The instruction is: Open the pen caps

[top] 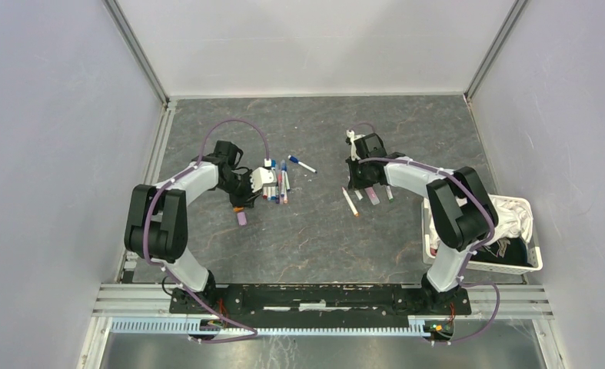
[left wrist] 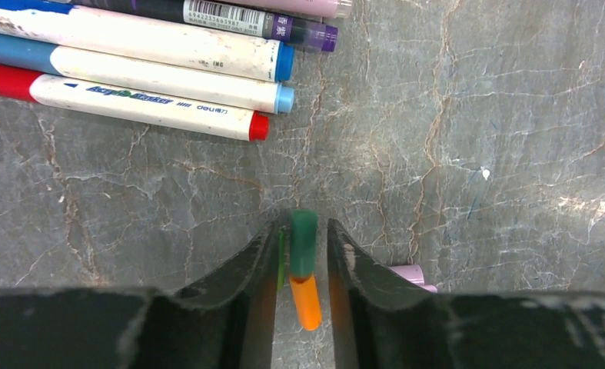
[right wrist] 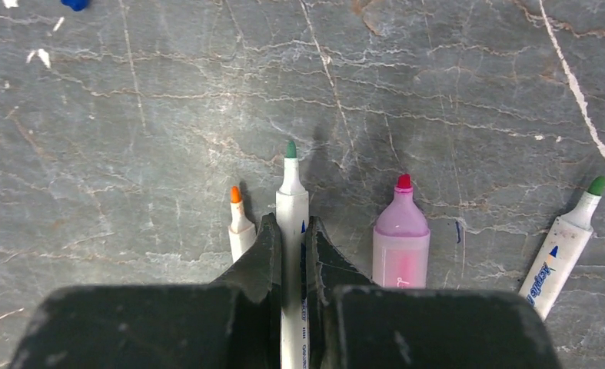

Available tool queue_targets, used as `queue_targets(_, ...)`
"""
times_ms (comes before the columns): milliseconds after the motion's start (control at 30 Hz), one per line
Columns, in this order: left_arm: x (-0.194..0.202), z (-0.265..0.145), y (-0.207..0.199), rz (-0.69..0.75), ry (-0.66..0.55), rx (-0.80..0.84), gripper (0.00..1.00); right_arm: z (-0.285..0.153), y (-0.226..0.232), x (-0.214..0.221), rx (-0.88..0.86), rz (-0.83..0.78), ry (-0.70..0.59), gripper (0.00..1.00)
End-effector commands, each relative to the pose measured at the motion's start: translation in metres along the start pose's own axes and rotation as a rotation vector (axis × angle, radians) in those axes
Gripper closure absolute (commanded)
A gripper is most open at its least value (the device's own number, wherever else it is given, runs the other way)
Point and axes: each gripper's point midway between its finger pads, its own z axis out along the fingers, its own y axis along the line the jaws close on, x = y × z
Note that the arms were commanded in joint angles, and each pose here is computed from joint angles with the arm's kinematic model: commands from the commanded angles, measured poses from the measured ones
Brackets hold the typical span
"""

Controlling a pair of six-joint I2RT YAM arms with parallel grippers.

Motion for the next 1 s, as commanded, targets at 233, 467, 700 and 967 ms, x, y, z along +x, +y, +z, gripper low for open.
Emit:
queue_targets(233,-0.002,0.003,-0.003,-0.051,-0.019,0.015,0.58,0.009,-0.018,0.015,0.091,0.002,-0.016,0.82)
queue_targets(467,-0.026,-0.028,0.001,-0.077,-0.048,0.019,0.43,-0.010,-0.014,-0.005,0.098,-0.020,-0.085,0.66)
queue_targets(700,-0.082,-0.098,0.023,-0.151,-0.138,-0.093,0.20,-0.033,0.027,-0.064,0.038,-0.104,-0.221,0.57)
queue_targets(967,-0.120,-0.155,0.033,-0.197,-0.236,-0.241,0.00,0.002,0.109,-0.105,-0.108,-0.392,-0.263,0.42)
